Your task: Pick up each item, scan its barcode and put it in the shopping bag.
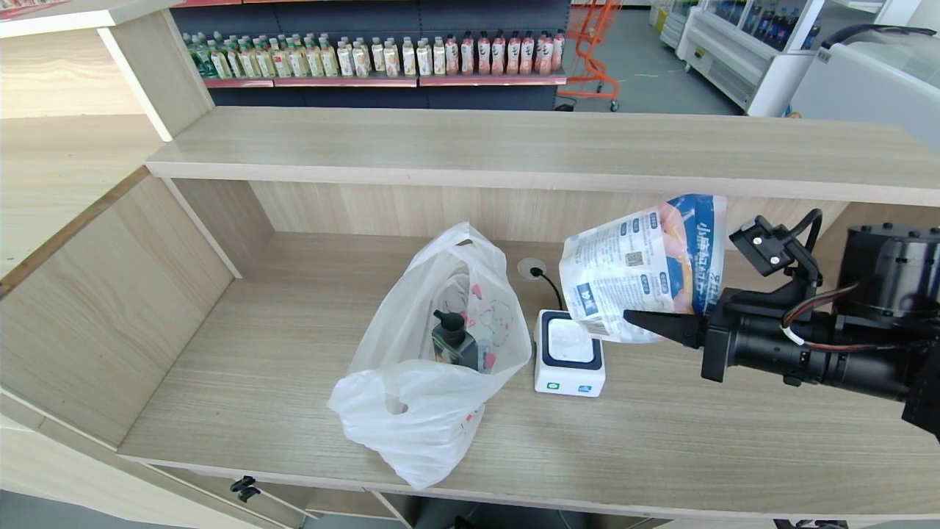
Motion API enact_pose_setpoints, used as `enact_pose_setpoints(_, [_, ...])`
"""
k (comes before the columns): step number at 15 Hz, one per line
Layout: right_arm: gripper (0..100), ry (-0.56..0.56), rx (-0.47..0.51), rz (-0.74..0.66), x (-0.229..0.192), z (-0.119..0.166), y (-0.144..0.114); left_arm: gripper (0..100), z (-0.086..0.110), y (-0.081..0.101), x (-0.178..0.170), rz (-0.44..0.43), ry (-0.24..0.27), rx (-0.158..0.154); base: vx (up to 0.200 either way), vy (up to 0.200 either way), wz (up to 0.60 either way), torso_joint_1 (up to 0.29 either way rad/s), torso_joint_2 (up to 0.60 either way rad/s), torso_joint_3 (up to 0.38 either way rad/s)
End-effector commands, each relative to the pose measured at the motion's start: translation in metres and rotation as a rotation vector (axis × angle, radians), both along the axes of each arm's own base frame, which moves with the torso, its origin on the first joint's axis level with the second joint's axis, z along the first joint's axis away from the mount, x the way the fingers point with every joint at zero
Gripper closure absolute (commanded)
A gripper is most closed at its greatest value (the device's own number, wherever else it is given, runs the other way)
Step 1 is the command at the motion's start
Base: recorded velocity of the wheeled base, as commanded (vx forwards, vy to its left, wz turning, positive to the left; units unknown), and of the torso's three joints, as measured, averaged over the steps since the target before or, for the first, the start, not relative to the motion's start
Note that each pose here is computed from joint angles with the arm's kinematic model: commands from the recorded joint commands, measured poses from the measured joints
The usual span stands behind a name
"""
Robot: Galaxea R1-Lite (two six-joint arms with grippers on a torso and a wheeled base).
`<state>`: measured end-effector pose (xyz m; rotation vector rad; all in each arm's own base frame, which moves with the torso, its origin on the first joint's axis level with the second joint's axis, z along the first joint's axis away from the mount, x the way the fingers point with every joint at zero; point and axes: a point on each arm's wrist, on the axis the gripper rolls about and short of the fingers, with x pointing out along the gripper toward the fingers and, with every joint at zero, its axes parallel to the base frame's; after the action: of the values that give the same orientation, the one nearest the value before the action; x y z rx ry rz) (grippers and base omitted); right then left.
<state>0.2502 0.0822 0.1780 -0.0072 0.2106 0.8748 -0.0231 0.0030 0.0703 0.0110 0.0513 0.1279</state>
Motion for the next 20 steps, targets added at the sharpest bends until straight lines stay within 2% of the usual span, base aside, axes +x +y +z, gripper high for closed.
enact_pose_setpoints(1, [100,-0.008,0.002,0.001,-0.002,0.002,0.0,0,0.0,0.0,0.0,0.001,0.0,0.0,0.0,0.0,0.0,0.0,0.0,0.0])
enact_pose_setpoints(6, [100,0.047,0.024,-0.003,0.004,-0.004,0.002,0,0.0,0.0,0.0,0.001,0.0,0.0,0.0,0.2,0.0,0.003,0.0,-0.001])
enact_pose_setpoints(14, [100,0.165,-0.019,0.002,0.033,-0.043,0.013,0,0.0,0.0,0.0,0.001,0.0,0.0,0.0,0.0,0.0,0.0,0.0,0.0])
enact_pose_setpoints(16, [100,0.162,-0.024,0.016,0.035,-0.046,0.017,0,0.0,0.0,0.0,0.001,0.001,0.0,0.0,0.0,0.0,0.0,0.0,0.0])
enact_pose_setpoints(20, [100,0.103,-0.119,0.036,0.061,-0.067,0.027,0,0.0,0.0,0.0,0.001,0.0,0.0,0.0,0.0,0.0,0.0,0.0,0.0])
